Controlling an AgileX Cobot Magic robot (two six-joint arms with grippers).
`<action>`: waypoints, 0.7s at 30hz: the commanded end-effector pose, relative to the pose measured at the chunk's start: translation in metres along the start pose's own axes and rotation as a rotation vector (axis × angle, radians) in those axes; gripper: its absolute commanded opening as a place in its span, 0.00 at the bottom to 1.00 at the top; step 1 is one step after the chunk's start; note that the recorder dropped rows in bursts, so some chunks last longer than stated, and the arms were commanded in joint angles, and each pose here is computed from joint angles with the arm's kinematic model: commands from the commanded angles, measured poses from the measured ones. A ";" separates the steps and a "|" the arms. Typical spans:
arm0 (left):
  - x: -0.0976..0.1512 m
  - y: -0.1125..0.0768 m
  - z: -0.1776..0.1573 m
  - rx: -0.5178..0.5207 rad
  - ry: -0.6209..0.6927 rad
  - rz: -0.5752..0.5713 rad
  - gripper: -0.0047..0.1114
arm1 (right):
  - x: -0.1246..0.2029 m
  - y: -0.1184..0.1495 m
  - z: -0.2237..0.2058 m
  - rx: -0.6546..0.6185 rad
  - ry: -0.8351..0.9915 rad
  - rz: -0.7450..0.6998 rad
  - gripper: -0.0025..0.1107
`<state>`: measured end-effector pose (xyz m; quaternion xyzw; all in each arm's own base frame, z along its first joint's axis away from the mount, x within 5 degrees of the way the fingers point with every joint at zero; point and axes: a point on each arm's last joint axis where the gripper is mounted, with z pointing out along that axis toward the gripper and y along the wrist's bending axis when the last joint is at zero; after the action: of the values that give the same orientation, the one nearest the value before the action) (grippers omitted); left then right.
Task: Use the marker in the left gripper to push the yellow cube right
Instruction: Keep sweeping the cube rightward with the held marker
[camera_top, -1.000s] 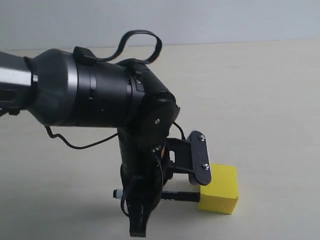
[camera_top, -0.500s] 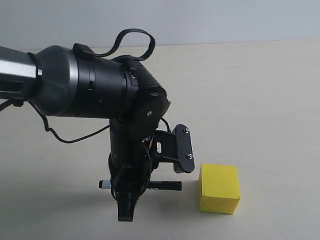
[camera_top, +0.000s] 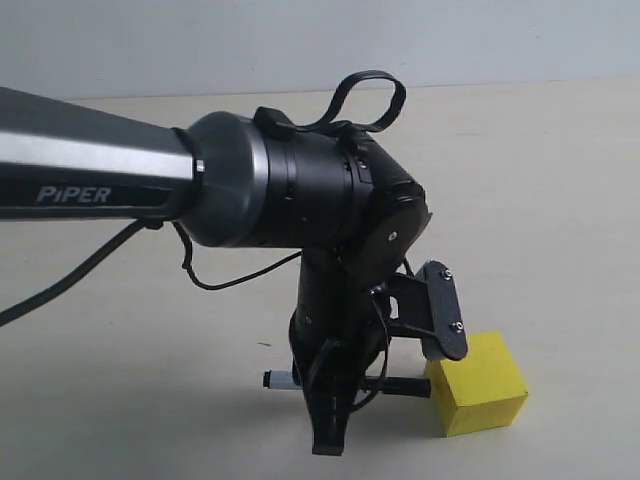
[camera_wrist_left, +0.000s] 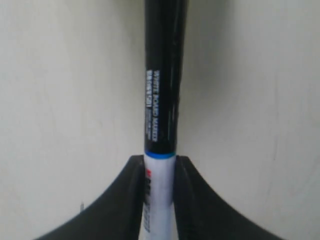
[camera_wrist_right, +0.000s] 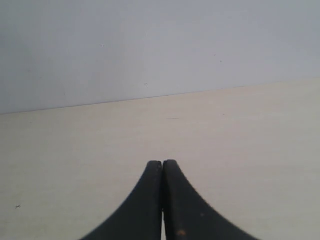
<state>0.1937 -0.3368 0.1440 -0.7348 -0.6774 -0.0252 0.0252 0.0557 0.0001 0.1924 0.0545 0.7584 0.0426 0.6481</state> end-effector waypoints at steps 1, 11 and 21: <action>0.014 0.007 -0.002 0.050 0.078 -0.070 0.04 | 0.001 0.000 0.000 0.004 -0.008 -0.006 0.02; 0.016 0.007 -0.002 0.052 0.093 -0.127 0.04 | 0.001 0.000 0.000 0.003 -0.008 -0.005 0.02; 0.004 0.011 -0.002 -0.024 -0.016 -0.126 0.04 | 0.001 0.000 0.000 0.003 -0.008 -0.005 0.02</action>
<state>0.2052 -0.3276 0.1443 -0.6902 -0.7218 -0.0361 0.0368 0.0557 0.0001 0.1924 0.0545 0.7584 0.0426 0.6481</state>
